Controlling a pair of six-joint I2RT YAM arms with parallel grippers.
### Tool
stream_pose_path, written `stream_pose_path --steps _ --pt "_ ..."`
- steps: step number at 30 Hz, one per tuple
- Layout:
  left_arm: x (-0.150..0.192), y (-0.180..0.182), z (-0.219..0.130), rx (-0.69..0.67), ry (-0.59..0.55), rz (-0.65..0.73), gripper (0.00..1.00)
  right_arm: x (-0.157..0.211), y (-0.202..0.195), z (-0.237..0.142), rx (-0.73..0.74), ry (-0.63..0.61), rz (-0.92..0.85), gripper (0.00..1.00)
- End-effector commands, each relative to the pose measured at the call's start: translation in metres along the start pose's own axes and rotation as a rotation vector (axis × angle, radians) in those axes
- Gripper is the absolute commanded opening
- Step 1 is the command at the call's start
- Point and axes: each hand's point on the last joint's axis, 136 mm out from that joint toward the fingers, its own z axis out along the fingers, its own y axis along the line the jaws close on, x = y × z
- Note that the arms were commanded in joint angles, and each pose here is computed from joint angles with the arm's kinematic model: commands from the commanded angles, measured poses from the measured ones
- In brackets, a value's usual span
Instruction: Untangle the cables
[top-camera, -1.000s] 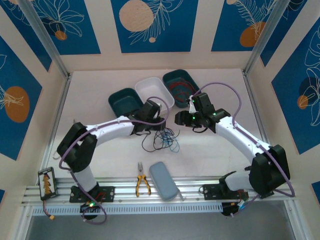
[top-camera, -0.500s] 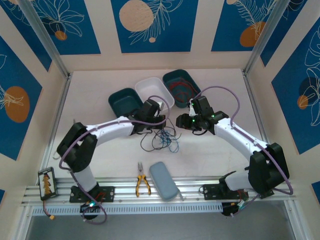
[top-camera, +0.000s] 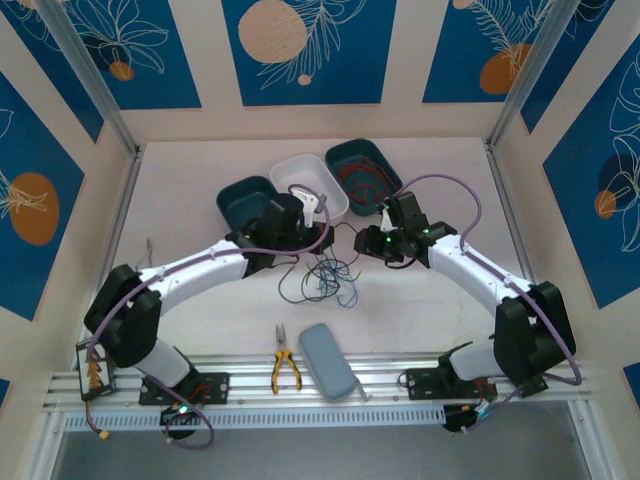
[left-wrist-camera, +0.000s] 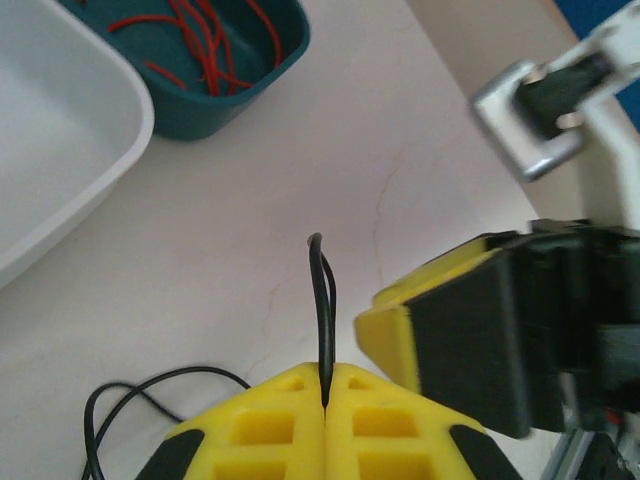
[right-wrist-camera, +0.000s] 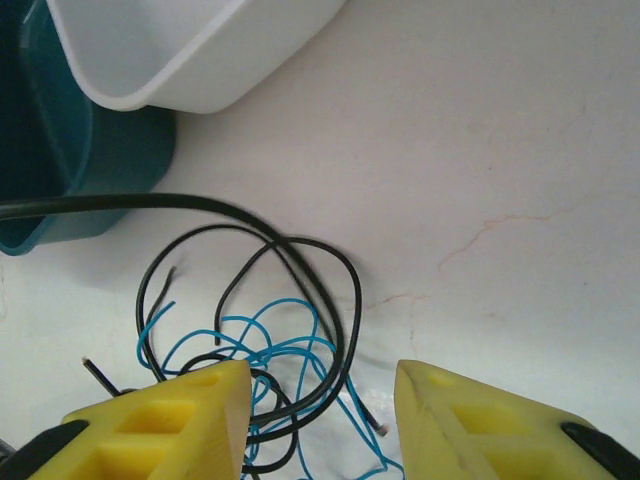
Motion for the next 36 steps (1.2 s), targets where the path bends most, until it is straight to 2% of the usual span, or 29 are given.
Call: stream_pose_path --steps 1,10,17,28,36 --pt "-0.014 -0.017 -0.014 0.078 -0.056 0.051 0.00 0.007 0.000 0.007 -0.023 0.036 0.035 0.43" --pt "-0.029 -0.037 -0.034 0.143 -0.110 0.112 0.00 0.006 0.006 0.012 -0.056 0.041 0.048 0.42" --pt "-0.046 -0.057 -0.067 0.177 -0.192 0.205 0.00 0.002 0.002 0.009 -0.029 0.021 0.052 0.42" --pt "-0.085 -0.073 -0.124 0.121 -0.376 0.319 0.00 -0.013 0.008 -0.020 -0.008 -0.069 0.006 0.44" --pt "-0.115 -0.091 -0.161 0.111 -0.494 0.373 0.00 -0.019 -0.003 -0.036 0.047 -0.137 0.000 0.49"
